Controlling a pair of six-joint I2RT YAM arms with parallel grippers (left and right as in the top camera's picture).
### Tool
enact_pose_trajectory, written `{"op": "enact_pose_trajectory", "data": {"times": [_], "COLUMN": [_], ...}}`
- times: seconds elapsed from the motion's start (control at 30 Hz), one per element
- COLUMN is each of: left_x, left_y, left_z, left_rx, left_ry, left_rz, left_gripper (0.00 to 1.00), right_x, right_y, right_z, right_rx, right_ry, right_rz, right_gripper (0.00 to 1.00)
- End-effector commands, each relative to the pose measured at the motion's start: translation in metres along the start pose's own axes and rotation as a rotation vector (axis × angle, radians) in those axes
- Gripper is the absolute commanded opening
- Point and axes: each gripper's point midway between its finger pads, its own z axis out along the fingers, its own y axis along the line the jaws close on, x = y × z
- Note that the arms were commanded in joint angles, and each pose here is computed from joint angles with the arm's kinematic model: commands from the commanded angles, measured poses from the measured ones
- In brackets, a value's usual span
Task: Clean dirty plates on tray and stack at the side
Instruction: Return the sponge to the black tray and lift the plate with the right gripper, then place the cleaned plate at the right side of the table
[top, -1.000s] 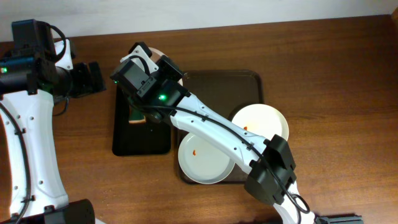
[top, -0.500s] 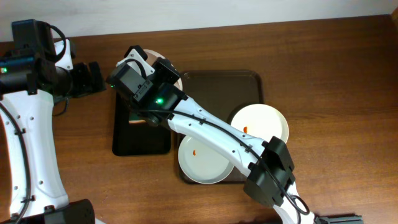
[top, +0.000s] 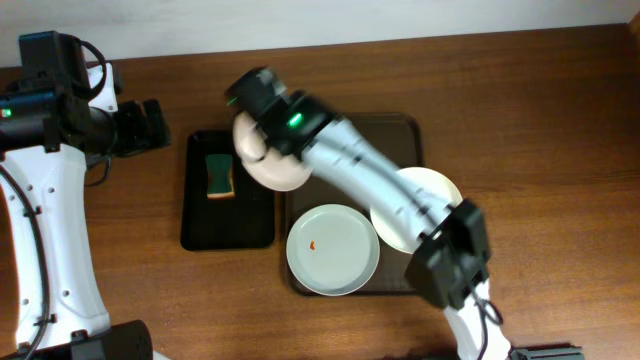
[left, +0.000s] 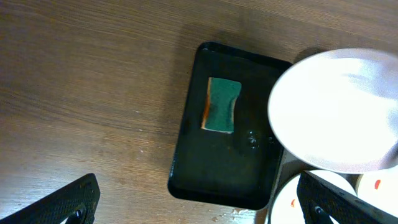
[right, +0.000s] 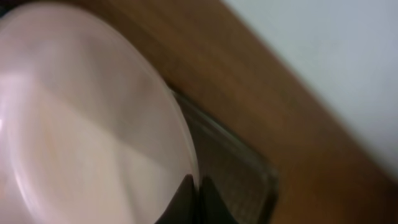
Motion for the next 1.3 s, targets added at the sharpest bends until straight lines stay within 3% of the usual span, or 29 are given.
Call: {"op": "enact_pose_trajectory", "data": {"times": [0.0,0.1,0.23,0.37,0.43,0.53,0.73,0.77,0.8,0.83,0.97,1.07,1.17,1.27], "left_x": [-0.002,-0.003,-0.003,-0.004,-0.004,-0.004,-0.004,-0.004,-0.004,-0.004,-0.004,-0.004,-0.002,-0.003], "left_y": [-0.015,-0.018,-0.018,-0.018,-0.018,-0.018,-0.018,-0.018,-0.018,-0.018,-0.018,-0.018,-0.018,-0.018], "left_z": [-0.005,-0.005,-0.005,-0.005,-0.005,-0.005,-0.005,-0.005,-0.005,-0.005,-0.005,-0.005,-0.005,-0.005], "left_rx": [0.088,0.109,0.109,0.109,0.109,0.109,0.109,0.109,0.109,0.109,0.109,0.109,0.108,0.109], "left_ry": [-0.012,-0.017,-0.018,-0.021,-0.021,-0.021,-0.020,-0.020,-0.020,-0.020,-0.020,-0.020,-0.013,-0.018], "left_rz": [0.006,0.007,0.007,0.007,0.007,0.008,0.007,0.007,0.007,0.007,0.007,0.007,0.006,0.007], "left_gripper": [1.00,1.00,1.00,1.00,1.00,1.00,1.00,1.00,1.00,1.00,1.00,1.00,1.00,1.00], "right_x": [-0.003,0.058,0.192,0.305,0.361,0.401,0.403,0.400,0.398,0.394,0.345,0.311,0.325,0.327], "right_y": [-0.079,-0.172,-0.286,-0.326,-0.324,-0.314,-0.291,-0.283,-0.281,-0.279,-0.252,-0.226,-0.194,-0.156], "right_z": [-0.031,-0.015,0.024,0.056,0.075,0.089,0.084,0.083,0.082,0.081,0.065,0.053,0.053,0.055], "right_rx": [-0.322,-0.433,-0.311,-0.210,-0.176,-0.161,-0.193,-0.204,-0.205,-0.216,-0.398,-0.436,-0.285,-0.240], "right_ry": [-0.023,0.094,0.275,0.374,0.418,0.433,0.524,0.550,0.561,0.559,0.491,0.494,0.689,0.774], "right_rz": [0.404,0.696,1.096,1.434,1.566,1.583,1.435,1.435,1.449,1.464,1.331,1.205,1.052,0.888], "right_gripper": [0.04,0.04,0.04,0.04,0.04,0.04,0.04,0.27,0.42,0.47,0.50,0.50,0.47,0.41]}}
